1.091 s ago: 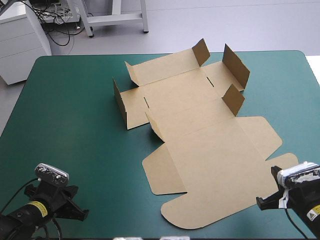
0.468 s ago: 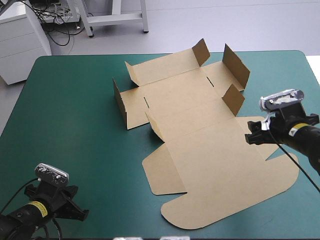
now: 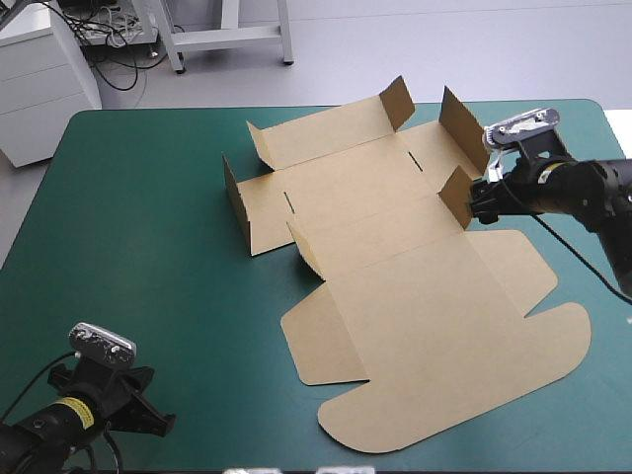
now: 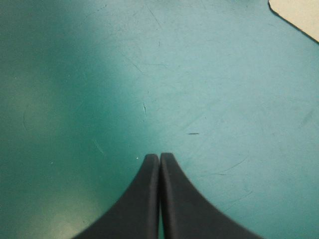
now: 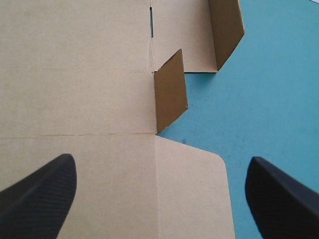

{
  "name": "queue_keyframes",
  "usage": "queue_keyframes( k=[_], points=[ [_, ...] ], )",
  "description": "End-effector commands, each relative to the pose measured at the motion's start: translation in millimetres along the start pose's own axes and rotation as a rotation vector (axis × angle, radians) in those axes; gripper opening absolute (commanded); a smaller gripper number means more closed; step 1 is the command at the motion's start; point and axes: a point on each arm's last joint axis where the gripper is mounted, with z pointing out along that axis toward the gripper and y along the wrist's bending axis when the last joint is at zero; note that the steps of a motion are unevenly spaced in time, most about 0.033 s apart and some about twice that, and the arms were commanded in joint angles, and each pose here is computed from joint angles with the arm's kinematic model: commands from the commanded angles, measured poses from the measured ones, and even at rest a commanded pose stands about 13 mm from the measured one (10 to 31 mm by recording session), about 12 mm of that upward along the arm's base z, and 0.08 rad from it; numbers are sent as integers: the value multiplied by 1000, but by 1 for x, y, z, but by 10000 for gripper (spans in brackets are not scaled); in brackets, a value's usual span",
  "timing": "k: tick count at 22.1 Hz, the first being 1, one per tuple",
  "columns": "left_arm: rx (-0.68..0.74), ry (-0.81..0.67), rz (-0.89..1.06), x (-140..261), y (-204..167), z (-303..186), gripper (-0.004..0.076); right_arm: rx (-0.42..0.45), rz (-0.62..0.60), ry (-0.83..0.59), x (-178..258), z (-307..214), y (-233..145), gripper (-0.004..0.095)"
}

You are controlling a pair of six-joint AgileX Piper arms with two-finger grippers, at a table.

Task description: Fold the box

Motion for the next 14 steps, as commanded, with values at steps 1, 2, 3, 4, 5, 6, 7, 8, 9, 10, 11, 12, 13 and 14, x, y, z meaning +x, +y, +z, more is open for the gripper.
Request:
queue_keyframes(
  k=[1, 2, 3, 4, 5, 6, 7, 8, 9, 10, 11, 12, 13, 14],
  points=[
    [9, -63, -12, -10, -1, -4, -32, 16, -18, -53, -25, -2, -6, 846],
    [9, -63, -12, -10, -1, -4, -32, 13, -17, -49, -31, 1, -7, 845],
    [9, -63, -12, -10, -1, -4, -32, 7, -16, -36, -34, 5, -8, 844],
    [9, -63, -12, -10, -1, -4, -32, 3, -16, -24, -39, 9, -9, 844],
    [9, -63, -12, -10, -1, -4, -32, -2, -19, -9, -43, 14, -11, 842],
    [9, -63, -12, -10, -1, -4, -32, -12, -24, 15, -51, 23, -13, 842],
    [9, -63, -12, -10, -1, -4, -32, -16, -26, 27, -55, 28, -14, 842],
    [9, -63, -12, -10, -1, -4, -32, -26, -26, 60, -61, 41, -16, 842],
    [9, -63, -12, -10, -1, -4, -32, -31, -26, 77, -64, 48, -17, 842],
    [9, -62, -12, -10, -1, -4, -32, -44, -37, 116, -68, 61, -19, 841],
    [9, -62, -12, -10, -1, -4, -32, -50, -44, 133, -71, 65, -19, 839],
    [9, -57, -12, -10, -1, -4, -32, -65, -55, 170, -73, 78, -20, 833],
    [9, -54, -12, -9, -1, -4, -32, -71, -55, 190, -74, 85, -21, 833],
    [8, -42, -12, -8, -1, -4, -32, -82, -55, 223, -76, 98, -22, 832]
  ],
)
